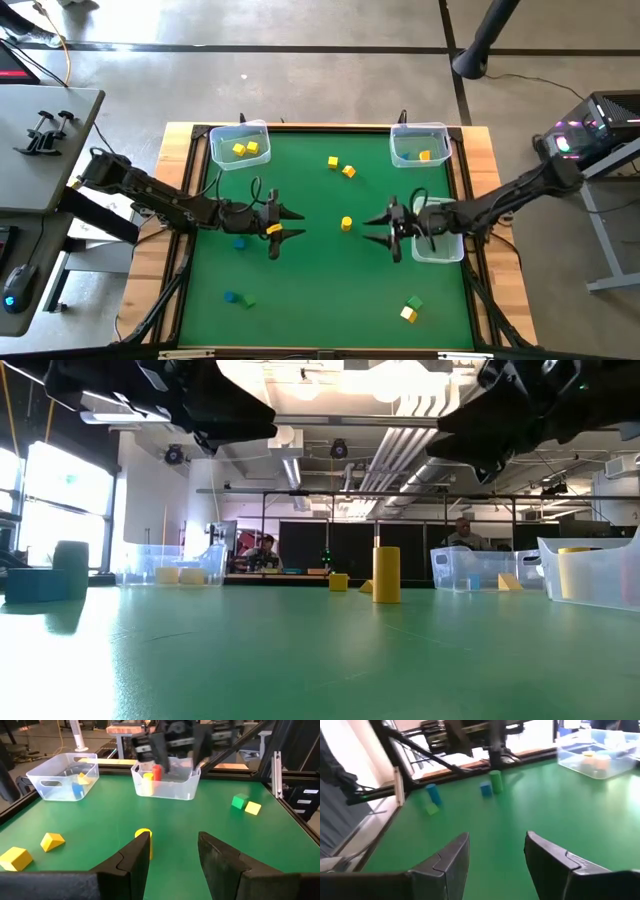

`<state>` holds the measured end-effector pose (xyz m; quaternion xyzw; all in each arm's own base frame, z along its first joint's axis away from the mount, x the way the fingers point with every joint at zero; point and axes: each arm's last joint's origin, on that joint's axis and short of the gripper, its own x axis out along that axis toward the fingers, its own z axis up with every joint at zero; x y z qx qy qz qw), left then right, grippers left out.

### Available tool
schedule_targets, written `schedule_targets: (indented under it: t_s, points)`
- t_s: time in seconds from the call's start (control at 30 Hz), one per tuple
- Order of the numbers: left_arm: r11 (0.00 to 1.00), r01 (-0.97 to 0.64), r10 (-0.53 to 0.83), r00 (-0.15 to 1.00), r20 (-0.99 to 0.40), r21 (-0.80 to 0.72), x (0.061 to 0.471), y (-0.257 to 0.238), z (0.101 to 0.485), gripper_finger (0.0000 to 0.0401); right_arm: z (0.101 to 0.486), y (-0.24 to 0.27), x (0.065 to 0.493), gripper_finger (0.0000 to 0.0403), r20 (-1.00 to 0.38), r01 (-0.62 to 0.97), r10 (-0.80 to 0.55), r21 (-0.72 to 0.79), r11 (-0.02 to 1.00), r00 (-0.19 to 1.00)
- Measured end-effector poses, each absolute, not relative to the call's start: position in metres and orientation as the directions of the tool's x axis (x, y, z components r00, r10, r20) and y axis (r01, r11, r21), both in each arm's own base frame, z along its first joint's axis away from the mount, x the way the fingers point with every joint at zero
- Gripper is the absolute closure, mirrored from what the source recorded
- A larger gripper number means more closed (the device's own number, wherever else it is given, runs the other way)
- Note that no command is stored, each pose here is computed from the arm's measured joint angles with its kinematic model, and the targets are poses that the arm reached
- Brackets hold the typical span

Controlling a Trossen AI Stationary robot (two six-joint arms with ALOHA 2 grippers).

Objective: Sort blocks by size
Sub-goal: Put the green cube block into the top left transparent bin

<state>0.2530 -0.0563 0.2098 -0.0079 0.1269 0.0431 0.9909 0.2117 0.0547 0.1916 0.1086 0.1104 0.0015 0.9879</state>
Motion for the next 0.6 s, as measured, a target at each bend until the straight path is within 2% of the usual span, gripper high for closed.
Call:
schedule_targets:
  t_s: [0.3,0.6]
  points:
    - [0.996,-0.089,0.086,0.958,-0.272,0.001,0.257,-0.057,0.202,0.0249,0.184,0.094,0.226,0.0222,-0.05,-0.04,0.042,0.023,0.999,0.998]
    - [0.995,-0.103,0.101,0.959,-0.266,0.003,0.271,-0.06,0.184,0.0249,0.189,0.115,0.24,0.0222,-0.037,-0.292,0.305,0.201,0.935,0.952]
